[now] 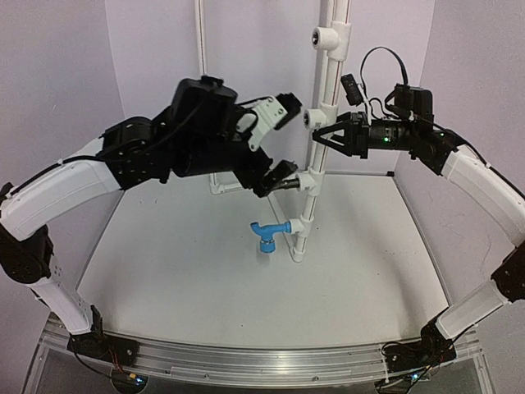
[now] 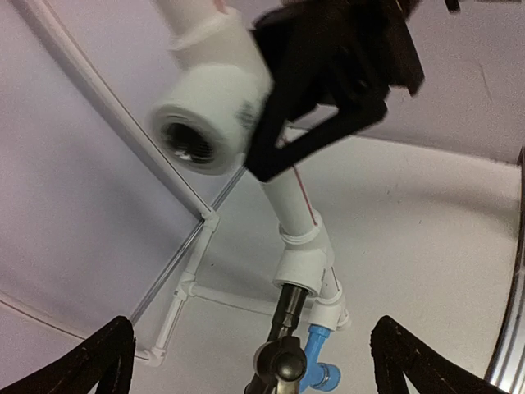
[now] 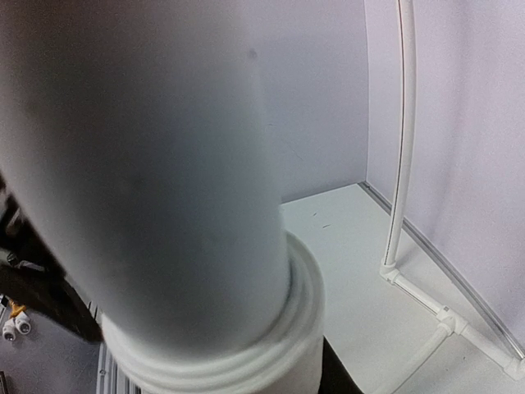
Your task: Install the water faucets
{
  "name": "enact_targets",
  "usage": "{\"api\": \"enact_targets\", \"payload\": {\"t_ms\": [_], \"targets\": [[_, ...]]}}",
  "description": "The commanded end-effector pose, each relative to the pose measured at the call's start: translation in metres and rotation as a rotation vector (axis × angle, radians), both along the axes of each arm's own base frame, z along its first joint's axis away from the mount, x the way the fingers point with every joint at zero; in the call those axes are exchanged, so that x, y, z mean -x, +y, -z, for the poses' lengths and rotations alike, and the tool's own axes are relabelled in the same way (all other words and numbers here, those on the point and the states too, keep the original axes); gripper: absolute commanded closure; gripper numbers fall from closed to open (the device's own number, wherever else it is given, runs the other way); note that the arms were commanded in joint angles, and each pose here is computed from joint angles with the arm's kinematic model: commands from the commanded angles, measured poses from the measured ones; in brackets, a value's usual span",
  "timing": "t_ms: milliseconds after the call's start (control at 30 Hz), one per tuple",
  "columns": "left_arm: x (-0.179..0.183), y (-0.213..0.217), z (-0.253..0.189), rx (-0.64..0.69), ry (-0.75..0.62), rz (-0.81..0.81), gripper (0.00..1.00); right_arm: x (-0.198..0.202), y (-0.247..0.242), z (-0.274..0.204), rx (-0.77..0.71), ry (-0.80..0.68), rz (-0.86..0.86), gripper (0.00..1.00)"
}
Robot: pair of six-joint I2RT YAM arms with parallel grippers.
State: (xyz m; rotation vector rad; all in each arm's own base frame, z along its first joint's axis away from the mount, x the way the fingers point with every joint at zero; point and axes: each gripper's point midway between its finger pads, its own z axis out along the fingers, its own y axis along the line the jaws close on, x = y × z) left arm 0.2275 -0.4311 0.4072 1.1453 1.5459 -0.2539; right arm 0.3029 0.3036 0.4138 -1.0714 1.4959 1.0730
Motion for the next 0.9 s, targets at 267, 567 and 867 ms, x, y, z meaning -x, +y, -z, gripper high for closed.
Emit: {"api": "enact_targets", "payload": {"t_ms": [267,567,867], "targets": [[-0.048,0.120,-0.053,0.631,0.403,-0.343,0.00,0.030,-0.002,0.030,0.055,0.284,-0.038,0.44],[-0.085,0.185,0.025,0.774,0.757,-0.602,0.00,0.040,-0.022,0.006,0.030,0.204,0.026,0.02],[-0.105,0.227,0.099,0.748,1.017,-0.773,0.00,0.036,-0.074,-0.006,-0.005,0.203,0.178,0.02]]}}
